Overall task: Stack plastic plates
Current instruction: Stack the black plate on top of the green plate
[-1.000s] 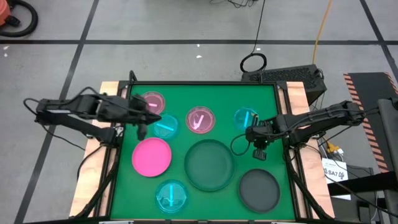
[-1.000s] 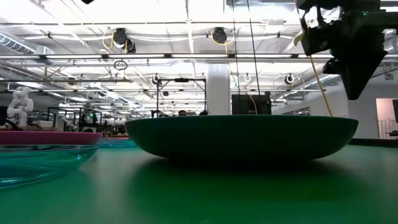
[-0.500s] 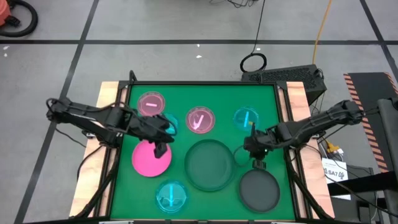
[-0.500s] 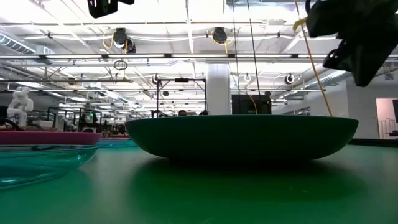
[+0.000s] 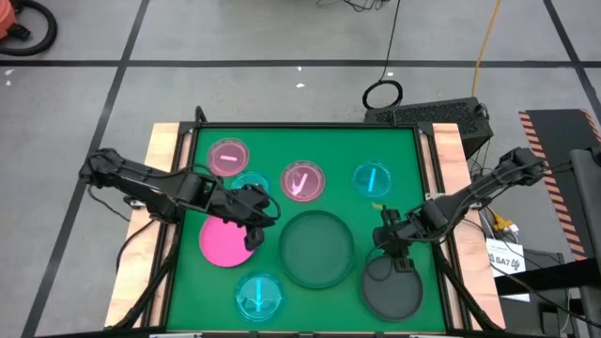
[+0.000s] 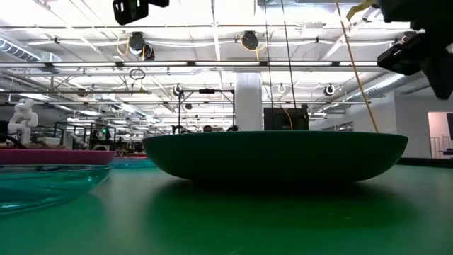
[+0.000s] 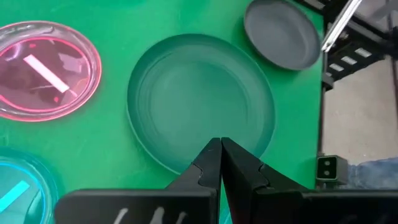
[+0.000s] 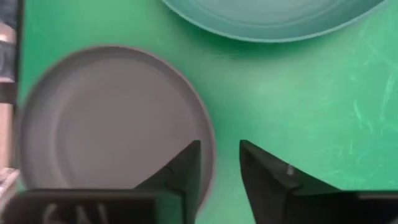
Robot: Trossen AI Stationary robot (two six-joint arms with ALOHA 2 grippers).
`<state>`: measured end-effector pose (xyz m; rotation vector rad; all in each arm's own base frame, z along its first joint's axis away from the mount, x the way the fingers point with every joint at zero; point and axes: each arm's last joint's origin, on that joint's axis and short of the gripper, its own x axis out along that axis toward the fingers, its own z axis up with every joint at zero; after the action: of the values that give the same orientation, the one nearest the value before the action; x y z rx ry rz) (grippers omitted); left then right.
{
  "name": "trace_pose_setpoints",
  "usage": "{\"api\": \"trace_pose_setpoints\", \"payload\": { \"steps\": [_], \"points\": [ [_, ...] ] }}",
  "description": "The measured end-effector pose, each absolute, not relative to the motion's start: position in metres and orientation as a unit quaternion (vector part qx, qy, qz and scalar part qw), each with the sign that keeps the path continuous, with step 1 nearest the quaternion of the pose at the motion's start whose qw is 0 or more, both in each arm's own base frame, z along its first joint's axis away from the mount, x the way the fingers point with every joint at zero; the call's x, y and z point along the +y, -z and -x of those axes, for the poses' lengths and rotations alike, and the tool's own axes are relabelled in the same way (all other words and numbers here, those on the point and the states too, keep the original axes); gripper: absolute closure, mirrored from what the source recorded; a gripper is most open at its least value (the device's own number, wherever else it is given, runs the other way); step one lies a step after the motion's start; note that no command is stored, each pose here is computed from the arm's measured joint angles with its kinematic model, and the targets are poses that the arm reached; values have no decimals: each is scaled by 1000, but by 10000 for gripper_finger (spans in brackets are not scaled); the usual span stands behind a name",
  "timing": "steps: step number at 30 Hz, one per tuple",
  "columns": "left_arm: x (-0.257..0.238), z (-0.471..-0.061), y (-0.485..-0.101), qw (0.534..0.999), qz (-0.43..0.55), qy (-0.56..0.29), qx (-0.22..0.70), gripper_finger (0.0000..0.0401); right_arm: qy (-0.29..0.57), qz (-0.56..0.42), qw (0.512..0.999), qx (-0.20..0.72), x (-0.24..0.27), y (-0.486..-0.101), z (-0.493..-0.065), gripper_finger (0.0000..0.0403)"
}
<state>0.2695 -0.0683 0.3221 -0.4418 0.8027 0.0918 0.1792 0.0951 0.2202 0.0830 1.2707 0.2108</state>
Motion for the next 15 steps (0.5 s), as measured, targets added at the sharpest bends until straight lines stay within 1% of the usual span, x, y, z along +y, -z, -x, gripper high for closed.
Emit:
{"api": "trace_pose_setpoints", "payload": {
  "steps": [3, 6, 15],
  "points": [
    [-69, -273, -317, 893, 211, -48, 395, 384, -94, -33, 790, 605, 94, -207, -178, 265],
    [-71, -275, -315, 889, 218, -52, 399, 384, -89, -33, 784, 613, 93, -193, -176, 256],
    [-76, -275, -313, 886, 225, -50, 402, 384, -80, -44, 781, 618, 94, -169, -177, 258]
  ]
}}
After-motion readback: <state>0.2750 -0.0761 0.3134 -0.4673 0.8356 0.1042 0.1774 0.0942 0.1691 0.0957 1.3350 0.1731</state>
